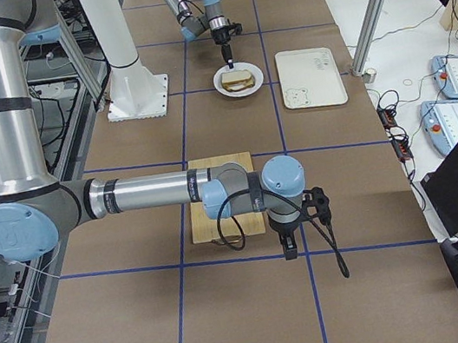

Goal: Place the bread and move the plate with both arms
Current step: 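Move the left gripper toward the rim of the white plate, then close the left gripper on the plate rim, then slide the plate with the left gripper onto the bear tray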

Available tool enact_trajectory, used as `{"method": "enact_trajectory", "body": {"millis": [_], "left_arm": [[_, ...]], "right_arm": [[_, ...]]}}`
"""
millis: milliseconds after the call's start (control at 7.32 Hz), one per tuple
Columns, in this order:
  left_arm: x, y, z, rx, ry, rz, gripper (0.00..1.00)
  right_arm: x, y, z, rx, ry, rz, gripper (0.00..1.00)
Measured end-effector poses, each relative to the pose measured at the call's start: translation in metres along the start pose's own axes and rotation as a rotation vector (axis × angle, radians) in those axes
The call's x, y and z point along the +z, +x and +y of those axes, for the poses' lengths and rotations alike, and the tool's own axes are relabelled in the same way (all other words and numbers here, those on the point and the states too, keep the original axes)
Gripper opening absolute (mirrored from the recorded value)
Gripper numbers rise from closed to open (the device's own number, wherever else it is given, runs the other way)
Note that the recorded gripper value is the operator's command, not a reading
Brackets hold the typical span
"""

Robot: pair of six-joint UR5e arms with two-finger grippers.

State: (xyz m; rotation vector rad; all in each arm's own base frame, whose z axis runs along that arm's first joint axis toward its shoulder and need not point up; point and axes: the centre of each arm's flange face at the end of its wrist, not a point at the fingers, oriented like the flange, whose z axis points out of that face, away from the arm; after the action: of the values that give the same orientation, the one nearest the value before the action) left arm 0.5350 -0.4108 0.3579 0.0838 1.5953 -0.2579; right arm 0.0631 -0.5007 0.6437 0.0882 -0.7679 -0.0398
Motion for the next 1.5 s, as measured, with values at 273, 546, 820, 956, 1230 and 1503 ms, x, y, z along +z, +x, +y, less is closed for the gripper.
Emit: {"method": "enact_trajectory", "body": {"millis": [273,546,820,956,1230,1503], "left_arm": [[0.002,0.000,0.001,0.000,0.004,0.006,0.00],[0.001,-0.001,0.004,-0.012,-0.003,0.027,0.00],[-0.002,-0.002,0.005,-0.037,-0.009,0.058,0.00],[-0.004,0.000,0.006,-0.053,-0.012,0.078,0.00],[-0.011,0.004,0.009,-0.090,-0.025,0.137,0.00],[-0.016,0.010,0.010,-0.122,-0.035,0.178,0.00]], "right_arm": [[0.000,0.000,0.000,-0.002,0.002,0.000,1.00],[0.000,0.000,0.000,-0.003,0.003,0.000,1.00],[0.000,0.000,0.000,-0.004,0.004,0.001,1.00],[0.000,0.000,0.000,-0.004,0.004,0.002,1.00],[0.000,0.000,0.000,-0.005,0.004,0.003,1.00],[0.000,0.000,0.000,-0.006,0.005,0.003,1.00]]}}
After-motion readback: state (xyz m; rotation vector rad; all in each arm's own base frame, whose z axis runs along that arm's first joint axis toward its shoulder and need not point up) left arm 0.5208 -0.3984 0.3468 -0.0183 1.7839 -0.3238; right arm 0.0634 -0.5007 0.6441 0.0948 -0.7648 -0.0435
